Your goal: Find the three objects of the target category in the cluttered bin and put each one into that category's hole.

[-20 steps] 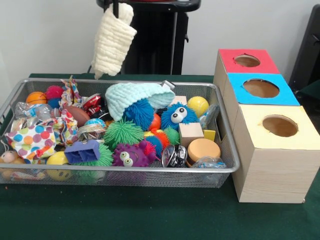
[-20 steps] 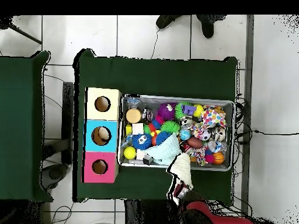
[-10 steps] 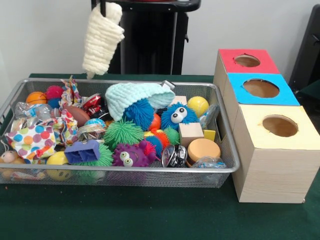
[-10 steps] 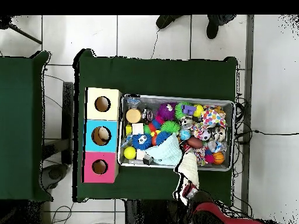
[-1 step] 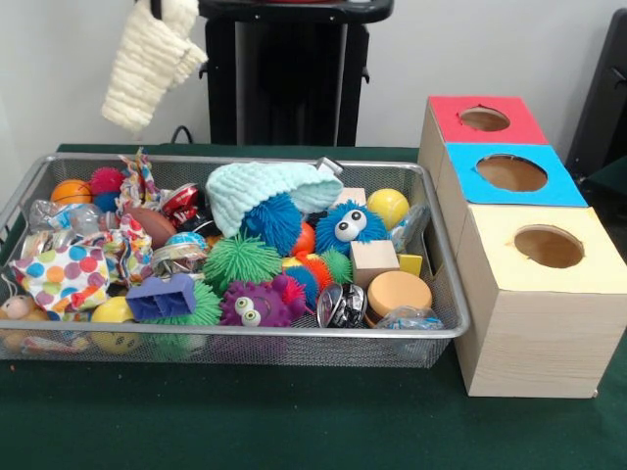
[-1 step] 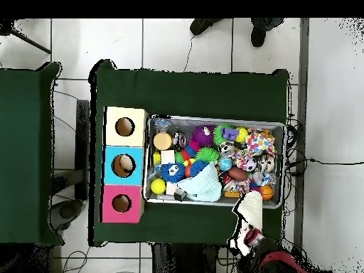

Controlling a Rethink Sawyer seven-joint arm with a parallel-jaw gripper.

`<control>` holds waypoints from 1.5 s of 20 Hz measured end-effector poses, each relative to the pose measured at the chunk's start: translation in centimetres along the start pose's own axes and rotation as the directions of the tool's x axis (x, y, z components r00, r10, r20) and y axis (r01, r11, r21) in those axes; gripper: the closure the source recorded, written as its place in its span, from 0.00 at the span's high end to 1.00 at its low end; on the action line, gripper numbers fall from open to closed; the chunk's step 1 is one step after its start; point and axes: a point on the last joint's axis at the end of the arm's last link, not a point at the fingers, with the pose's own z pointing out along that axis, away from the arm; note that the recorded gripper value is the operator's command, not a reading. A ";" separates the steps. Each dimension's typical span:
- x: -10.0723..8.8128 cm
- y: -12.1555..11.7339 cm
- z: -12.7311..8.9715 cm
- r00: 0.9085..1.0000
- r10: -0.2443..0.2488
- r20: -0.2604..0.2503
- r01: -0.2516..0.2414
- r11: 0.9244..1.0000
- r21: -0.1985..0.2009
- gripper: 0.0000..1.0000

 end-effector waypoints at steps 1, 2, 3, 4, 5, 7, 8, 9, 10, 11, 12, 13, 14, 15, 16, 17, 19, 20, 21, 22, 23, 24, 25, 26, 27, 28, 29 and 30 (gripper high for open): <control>-0.3 -0.2 -0.1 1.000 -0.005 -0.005 0.005 1.000 0.003 0.00; -0.5 -0.3 -0.1 1.000 -0.011 -0.009 0.011 1.000 0.004 0.00; -0.9 -0.1 -0.2 1.000 -0.018 -0.012 0.018 1.000 0.002 0.00; -1.1 0.1 -0.2 1.000 -0.021 -0.013 0.021 1.000 0.000 0.00; -1.5 0.3 -0.2 1.000 -0.025 -0.010 0.025 1.000 -0.004 0.00; -2.7 1.2 -0.2 0.999 -0.037 0.005 0.037 0.999 -0.019 0.00; -3.1 1.7 -0.2 0.999 -0.043 0.010 0.044 0.999 -0.026 0.00; -3.4 2.2 -0.1 0.999 -0.050 0.013 0.051 0.998 -0.033 0.00; -3.6 2.7 -0.1 0.998 -0.057 0.015 0.057 0.998 -0.038 0.00; -4.2 4.5 0.2 0.996 -0.085 0.022 0.086 0.995 -0.057 0.00; -4.4 5.1 0.3 0.995 -0.095 0.024 0.097 0.993 -0.063 0.00; -4.6 5.7 0.4 0.994 -0.107 0.027 0.109 0.992 -0.070 0.00; -4.7 6.4 0.5 0.992 -0.119 0.030 0.121 0.990 -0.077 0.00; -4.9 7.4 0.6 0.990 -0.134 0.032 0.137 0.987 -0.086 0.00; -5.4 9.1 0.8 0.987 -0.157 0.039 0.160 0.982 -0.103 0.00; -5.7 9.9 0.9 0.985 -0.166 0.044 0.170 0.979 -0.112 0.00; -6.0 10.8 0.9 0.983 -0.175 0.050 0.179 0.976 -0.121 0.00; -6.3 11.4 0.9 0.982 -0.180 0.054 0.186 0.974 -0.128 0.00; -7.1 12.2 0.9 0.981 -0.184 0.066 0.191 0.972 -0.137 0.00; -7.4 12.5 0.9 0.980 -0.183 0.071 0.192 0.971 -0.140 0.00; -7.6 12.6 0.8 0.980 -0.183 0.075 0.192 0.971 -0.141 0.00; -7.8 12.7 0.8 0.980 -0.182 0.078 0.191 0.971 -0.143 0.00; -8.2 12.7 0.7 0.980 -0.179 0.085 0.190 0.971 -0.144 0.00; -8.3 12.7 0.7 0.980 -0.178 0.088 0.189 0.971 -0.144 0.00; -8.6 12.8 0.6 0.980 -0.176 0.093 0.188 0.972 -0.144 0.00; -8.9 12.8 0.5 0.980 -0.174 0.098 0.187 0.972 -0.144 0.00; -9.0 12.8 0.4 0.980 -0.173 0.100 0.187 0.972 -0.144 0.00; -9.1 12.8 0.4 0.980 -0.172 0.102 0.186 0.972 -0.144 0.00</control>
